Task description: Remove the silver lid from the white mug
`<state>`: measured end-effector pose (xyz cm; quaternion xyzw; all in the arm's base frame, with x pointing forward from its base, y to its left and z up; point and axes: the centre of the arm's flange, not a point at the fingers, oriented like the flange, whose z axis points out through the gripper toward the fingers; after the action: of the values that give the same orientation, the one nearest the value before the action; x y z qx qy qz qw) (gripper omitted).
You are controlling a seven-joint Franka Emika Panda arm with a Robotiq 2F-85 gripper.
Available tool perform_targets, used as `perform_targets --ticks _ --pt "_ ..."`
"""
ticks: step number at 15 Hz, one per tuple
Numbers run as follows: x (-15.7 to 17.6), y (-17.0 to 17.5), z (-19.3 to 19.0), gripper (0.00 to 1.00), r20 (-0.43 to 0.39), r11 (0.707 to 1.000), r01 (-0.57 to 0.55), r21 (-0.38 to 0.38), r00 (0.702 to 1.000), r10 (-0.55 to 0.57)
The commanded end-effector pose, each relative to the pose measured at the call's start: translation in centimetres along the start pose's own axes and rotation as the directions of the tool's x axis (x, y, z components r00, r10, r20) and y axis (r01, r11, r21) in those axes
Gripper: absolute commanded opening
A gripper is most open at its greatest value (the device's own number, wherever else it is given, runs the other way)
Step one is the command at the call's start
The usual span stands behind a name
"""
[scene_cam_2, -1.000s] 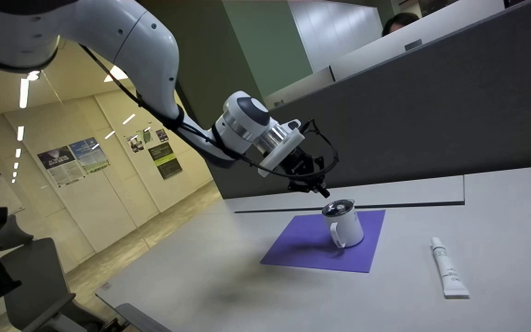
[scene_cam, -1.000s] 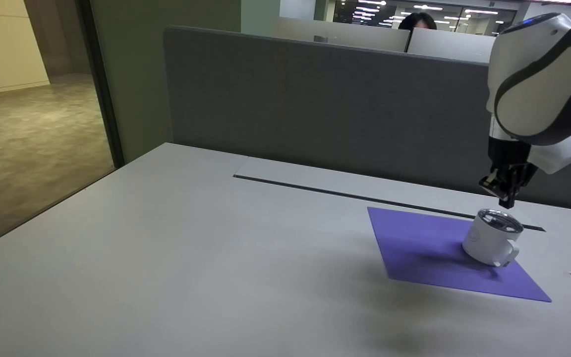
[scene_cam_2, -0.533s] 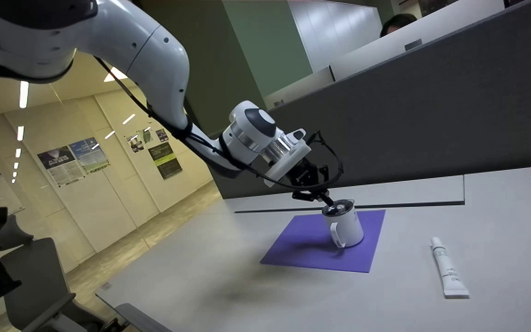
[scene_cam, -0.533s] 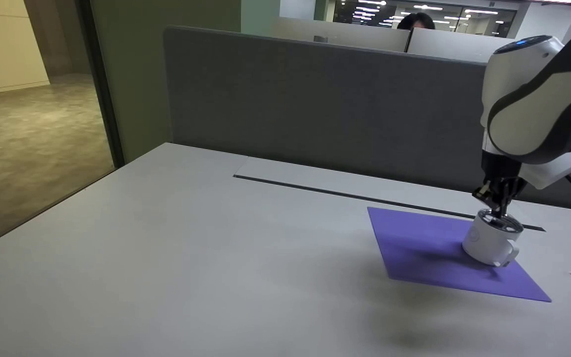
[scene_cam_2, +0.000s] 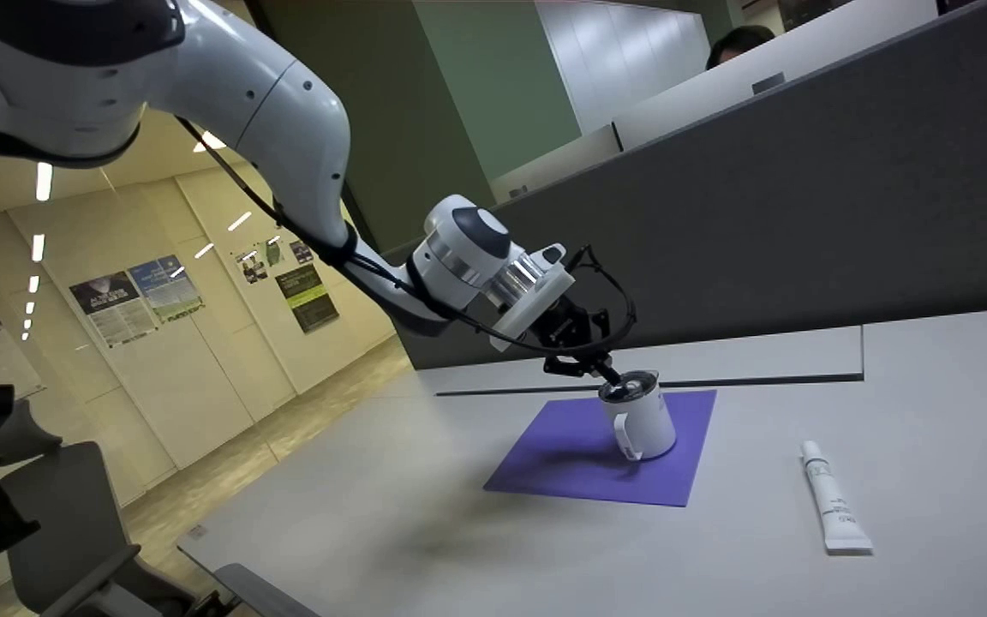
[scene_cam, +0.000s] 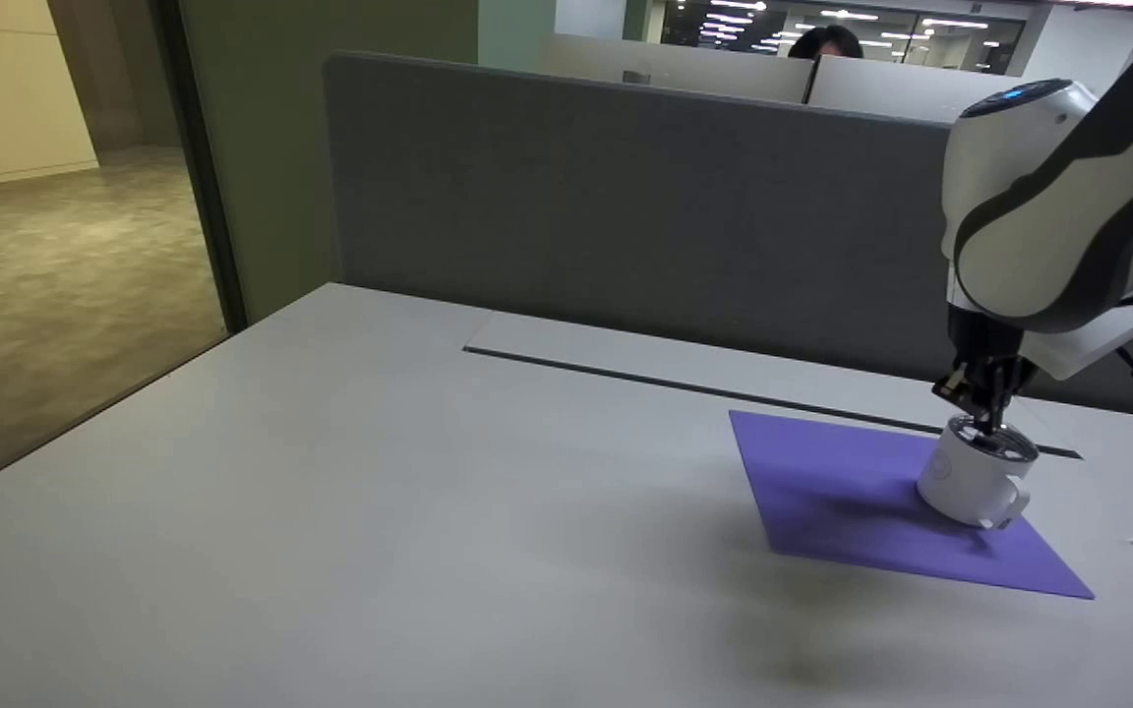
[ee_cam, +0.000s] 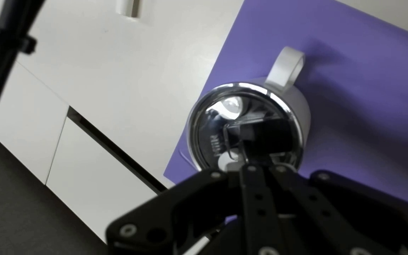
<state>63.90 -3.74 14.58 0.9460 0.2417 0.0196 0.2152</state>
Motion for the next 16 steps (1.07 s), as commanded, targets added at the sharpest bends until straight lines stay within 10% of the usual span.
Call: perform_targets --ticks 1,16 --pt "0.3 -0.3 0.2 0.0 0.012 0.999 -0.024 -0.024 1.0 0.025" --pt "-0.3 -0.3 1.4 0.0 0.024 0.996 -0.067 -0.066 0.997 0.069"
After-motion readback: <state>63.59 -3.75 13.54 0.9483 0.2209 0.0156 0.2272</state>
